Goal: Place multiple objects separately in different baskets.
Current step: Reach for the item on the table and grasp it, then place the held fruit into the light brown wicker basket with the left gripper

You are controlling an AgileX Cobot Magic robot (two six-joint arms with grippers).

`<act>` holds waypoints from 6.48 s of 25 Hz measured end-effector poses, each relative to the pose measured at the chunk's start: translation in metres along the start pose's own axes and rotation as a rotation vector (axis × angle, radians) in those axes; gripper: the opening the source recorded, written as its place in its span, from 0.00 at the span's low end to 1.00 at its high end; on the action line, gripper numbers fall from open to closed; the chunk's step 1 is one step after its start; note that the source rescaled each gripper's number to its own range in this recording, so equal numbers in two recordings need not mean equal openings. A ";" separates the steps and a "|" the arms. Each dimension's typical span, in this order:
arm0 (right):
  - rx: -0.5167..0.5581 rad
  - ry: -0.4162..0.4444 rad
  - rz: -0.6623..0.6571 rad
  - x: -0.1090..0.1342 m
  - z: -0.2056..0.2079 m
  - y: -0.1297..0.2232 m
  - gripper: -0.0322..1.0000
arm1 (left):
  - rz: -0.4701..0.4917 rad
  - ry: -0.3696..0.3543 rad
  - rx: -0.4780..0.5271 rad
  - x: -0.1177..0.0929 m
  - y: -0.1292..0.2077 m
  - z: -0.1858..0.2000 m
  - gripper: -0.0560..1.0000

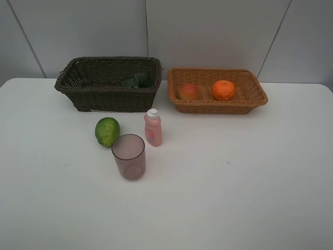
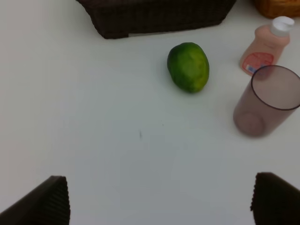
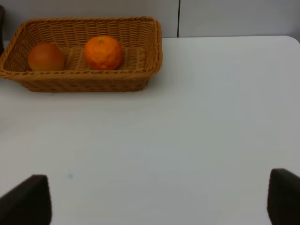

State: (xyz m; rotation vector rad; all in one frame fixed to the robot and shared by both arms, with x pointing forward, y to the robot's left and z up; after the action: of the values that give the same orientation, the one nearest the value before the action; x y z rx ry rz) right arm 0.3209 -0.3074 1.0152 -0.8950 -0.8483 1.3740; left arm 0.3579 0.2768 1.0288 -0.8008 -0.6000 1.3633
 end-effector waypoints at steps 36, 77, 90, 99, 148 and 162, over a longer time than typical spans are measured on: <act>0.000 0.000 0.000 0.000 0.000 0.000 1.00 | 0.133 -0.056 0.530 -0.070 -0.049 -0.280 1.00; 0.000 0.000 0.000 0.000 0.000 0.000 1.00 | 0.120 -0.103 0.641 -0.079 0.037 -0.380 1.00; 0.000 0.000 0.000 0.000 0.000 0.000 1.00 | 0.119 -0.105 0.646 -0.078 0.039 -0.380 0.78; 0.000 0.000 0.000 0.000 0.000 0.000 1.00 | 0.118 -0.114 0.656 -0.078 0.034 -0.376 0.78; -0.001 0.000 0.000 0.000 0.000 0.000 1.00 | -0.363 0.438 -0.216 -0.326 -0.120 -0.470 0.80; -0.001 0.000 0.000 0.000 0.000 0.000 1.00 | -0.373 0.408 -0.154 -0.318 -0.130 -0.457 1.00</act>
State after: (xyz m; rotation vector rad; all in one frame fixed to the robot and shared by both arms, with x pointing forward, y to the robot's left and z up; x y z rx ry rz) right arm 0.3208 -0.3074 1.0152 -0.8956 -0.8489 1.3737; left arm 0.7516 -0.1091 0.8776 -1.0022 -0.5024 0.7906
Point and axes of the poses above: a point on each arm's last joint axis where the gripper is mounted, z pointing back along that axis away from the gripper, x along the wrist's bending axis when the last joint is at zero, y = z × x, the point moved 10 cm from there along -z, pointing out along that axis toward the gripper, and after that the axes turned 1 degree about z, right-handed, at the moved point
